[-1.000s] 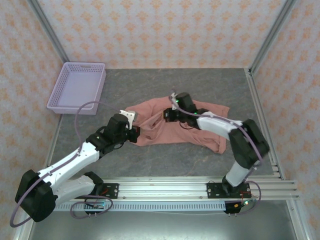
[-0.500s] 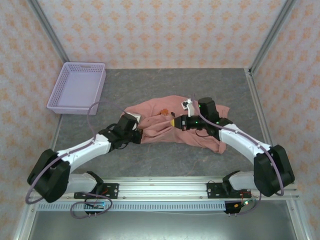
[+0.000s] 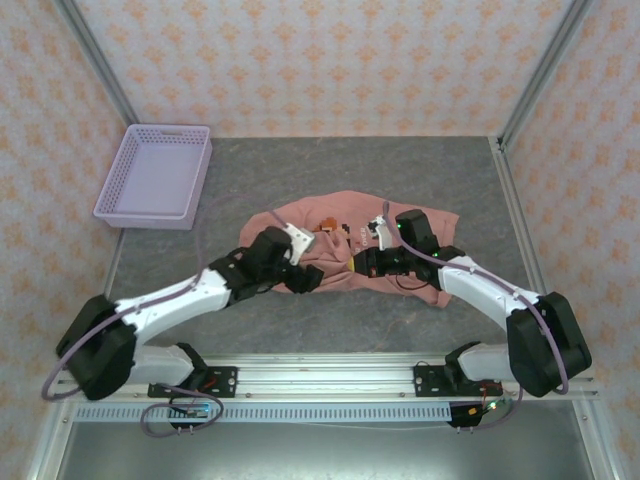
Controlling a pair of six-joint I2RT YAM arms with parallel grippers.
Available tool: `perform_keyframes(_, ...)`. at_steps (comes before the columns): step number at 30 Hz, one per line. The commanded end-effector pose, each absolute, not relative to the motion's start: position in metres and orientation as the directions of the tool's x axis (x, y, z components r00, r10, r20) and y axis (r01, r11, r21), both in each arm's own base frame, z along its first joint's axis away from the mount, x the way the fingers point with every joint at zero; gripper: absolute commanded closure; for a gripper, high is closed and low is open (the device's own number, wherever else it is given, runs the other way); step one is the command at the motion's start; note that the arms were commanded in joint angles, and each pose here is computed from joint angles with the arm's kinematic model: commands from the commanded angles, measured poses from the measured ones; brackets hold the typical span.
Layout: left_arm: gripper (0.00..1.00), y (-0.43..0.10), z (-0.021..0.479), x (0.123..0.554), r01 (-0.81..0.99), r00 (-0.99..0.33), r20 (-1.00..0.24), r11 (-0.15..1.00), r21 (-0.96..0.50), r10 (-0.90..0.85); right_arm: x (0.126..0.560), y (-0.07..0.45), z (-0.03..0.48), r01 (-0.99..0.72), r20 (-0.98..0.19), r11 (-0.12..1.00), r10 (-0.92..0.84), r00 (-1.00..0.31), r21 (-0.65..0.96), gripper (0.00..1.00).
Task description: Fold the inside-out t-shirt
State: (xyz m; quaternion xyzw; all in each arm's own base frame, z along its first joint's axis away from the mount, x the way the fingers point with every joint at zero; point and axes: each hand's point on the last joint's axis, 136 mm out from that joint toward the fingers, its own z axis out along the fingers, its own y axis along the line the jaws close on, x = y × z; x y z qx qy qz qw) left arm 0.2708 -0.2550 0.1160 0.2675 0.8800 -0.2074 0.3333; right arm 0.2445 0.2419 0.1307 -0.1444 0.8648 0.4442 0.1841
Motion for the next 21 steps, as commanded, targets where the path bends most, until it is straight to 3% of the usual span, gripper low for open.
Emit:
perform_keyframes(1, 0.28, -0.271, 0.104, 0.277, 0.698, -0.586, -0.66, 0.707, -0.118, 0.469, 0.25, 0.241, 0.139, -0.461, -0.503, 0.566, -0.093, -0.86, 0.683, 1.0)
perform_keyframes(3, 0.31, -0.275, 0.099, 0.293, 0.684, -0.584, -0.655, 0.725, -0.079, 0.48, 0.25, 0.241, 0.139, -0.47, -0.509, 0.565, -0.099, -0.855, 0.678, 1.0)
perform_keyframes(5, 0.42, -0.282, 0.093, 0.305, 0.687, -0.587, -0.641, 0.723, -0.072, 0.495, 0.25, 0.24, 0.137, -0.474, -0.513, 0.573, -0.107, -0.852, 0.669, 1.0)
perform_keyframes(6, 0.53, -0.286, 0.091, 0.308, 0.69, -0.593, -0.633, 0.72, -0.081, 0.497, 0.249, 0.239, 0.136, -0.478, -0.515, 0.577, -0.112, -0.85, 0.662, 1.0)
perform_keyframes(8, 0.83, -0.291, 0.09, 0.313, 0.677, -0.633, -0.609, 0.724, -0.135, 0.478, 0.254, 0.232, 0.136, -0.479, -0.533, 0.618, -0.113, -0.839, 0.623, 1.0)
perform_keyframes(10, 1.0, -0.292, 0.103, 0.314, 0.631, -0.694, -0.6, 0.737, -0.242, 0.398, 0.264, 0.216, 0.131, -0.448, -0.562, 0.719, -0.096, -0.821, 0.532, 1.0)
perform_keyframes(13, 1.0, -0.296, 0.148, 0.301, 0.507, -0.818, -0.547, 0.672, -0.54, 0.178, 0.296, 0.152, 0.122, -0.188, -0.635, 0.96, -0.013, -0.772, 0.208, 1.0)
perform_keyframes(16, 1.0, -0.302, 0.178, 0.283, 0.361, -0.906, -0.422, 0.548, -0.754, 0.016, 0.298, 0.131, 0.138, -0.095, -0.676, 0.995, -0.066, -0.734, 0.006, 0.84)
perform_keyframes(19, 1.0, -0.293, 0.184, 0.275, 0.265, -0.93, -0.36, 0.55, -0.792, -0.07, 0.29, 0.149, 0.158, -0.18, -0.73, 0.984, -0.131, -0.671, -0.011, 0.7)
perform_keyframes(21, 1.0, -0.288, 0.186, 0.274, 0.218, -0.938, -0.33, 0.553, -0.804, -0.11, 0.276, 0.182, 0.167, -0.348, -0.761, 0.932, -0.154, -0.631, 0.1, 0.64)
